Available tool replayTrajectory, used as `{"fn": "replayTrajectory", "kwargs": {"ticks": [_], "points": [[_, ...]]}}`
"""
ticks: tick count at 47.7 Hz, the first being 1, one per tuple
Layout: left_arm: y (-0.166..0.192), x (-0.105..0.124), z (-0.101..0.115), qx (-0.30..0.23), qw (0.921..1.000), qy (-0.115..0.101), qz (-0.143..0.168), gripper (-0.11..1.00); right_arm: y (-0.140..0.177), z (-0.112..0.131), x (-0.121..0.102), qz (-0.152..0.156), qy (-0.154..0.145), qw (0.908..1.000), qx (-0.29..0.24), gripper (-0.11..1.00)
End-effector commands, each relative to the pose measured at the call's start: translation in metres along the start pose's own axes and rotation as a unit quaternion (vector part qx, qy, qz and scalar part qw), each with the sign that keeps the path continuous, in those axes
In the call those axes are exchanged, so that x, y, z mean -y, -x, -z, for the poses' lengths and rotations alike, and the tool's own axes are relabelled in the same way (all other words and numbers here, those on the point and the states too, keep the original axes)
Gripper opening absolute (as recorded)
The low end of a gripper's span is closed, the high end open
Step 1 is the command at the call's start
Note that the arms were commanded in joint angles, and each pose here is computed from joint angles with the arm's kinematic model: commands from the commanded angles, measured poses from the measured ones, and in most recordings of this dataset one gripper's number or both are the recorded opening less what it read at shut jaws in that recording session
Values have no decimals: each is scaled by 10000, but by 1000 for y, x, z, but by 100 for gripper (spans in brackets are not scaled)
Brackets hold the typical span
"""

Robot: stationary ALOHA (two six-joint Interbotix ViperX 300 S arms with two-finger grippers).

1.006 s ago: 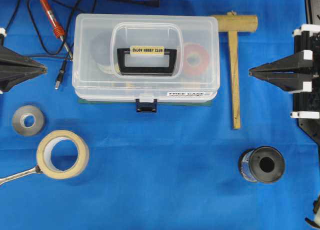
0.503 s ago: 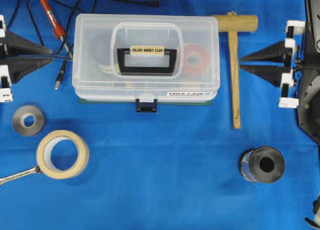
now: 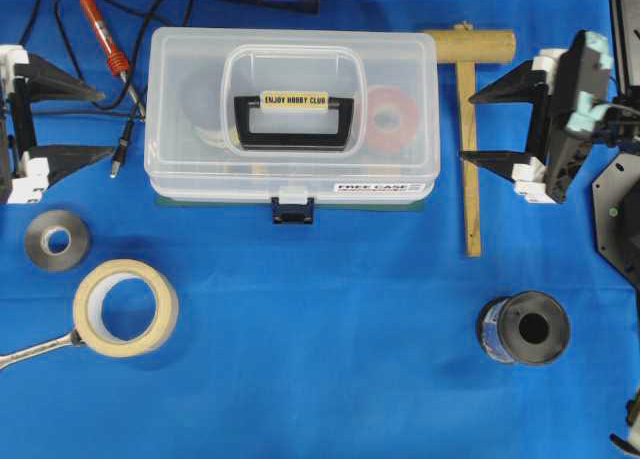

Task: Open the tool box with both arms.
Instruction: 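Lower both grippers to the lid edges at the box's short sides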

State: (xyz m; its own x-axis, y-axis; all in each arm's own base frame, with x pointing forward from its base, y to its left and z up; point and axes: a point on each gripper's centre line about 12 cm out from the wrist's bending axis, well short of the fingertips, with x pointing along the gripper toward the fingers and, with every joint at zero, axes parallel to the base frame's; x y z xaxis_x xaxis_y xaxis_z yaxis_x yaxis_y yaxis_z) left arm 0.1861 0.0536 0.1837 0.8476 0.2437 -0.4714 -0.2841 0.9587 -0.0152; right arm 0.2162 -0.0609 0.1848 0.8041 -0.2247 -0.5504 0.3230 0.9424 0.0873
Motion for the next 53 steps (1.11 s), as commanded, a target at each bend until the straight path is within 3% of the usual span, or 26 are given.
{"fn": "replayTrajectory", "kwargs": {"ticks": [1, 29, 53], "points": [[-6, -5, -3, 25, 9999, 54, -108, 84, -4, -9, 0, 17, -5, 10000, 63, 85], [-34, -7, -19, 431, 9989, 49, -163, 84, -31, -28, 0, 38, 38, 9995, 311, 85], [-39, -7, -29, 500, 9986, 56, -163, 84, -27, -40, -1, 19, 69, 9988, 493, 85]]}}
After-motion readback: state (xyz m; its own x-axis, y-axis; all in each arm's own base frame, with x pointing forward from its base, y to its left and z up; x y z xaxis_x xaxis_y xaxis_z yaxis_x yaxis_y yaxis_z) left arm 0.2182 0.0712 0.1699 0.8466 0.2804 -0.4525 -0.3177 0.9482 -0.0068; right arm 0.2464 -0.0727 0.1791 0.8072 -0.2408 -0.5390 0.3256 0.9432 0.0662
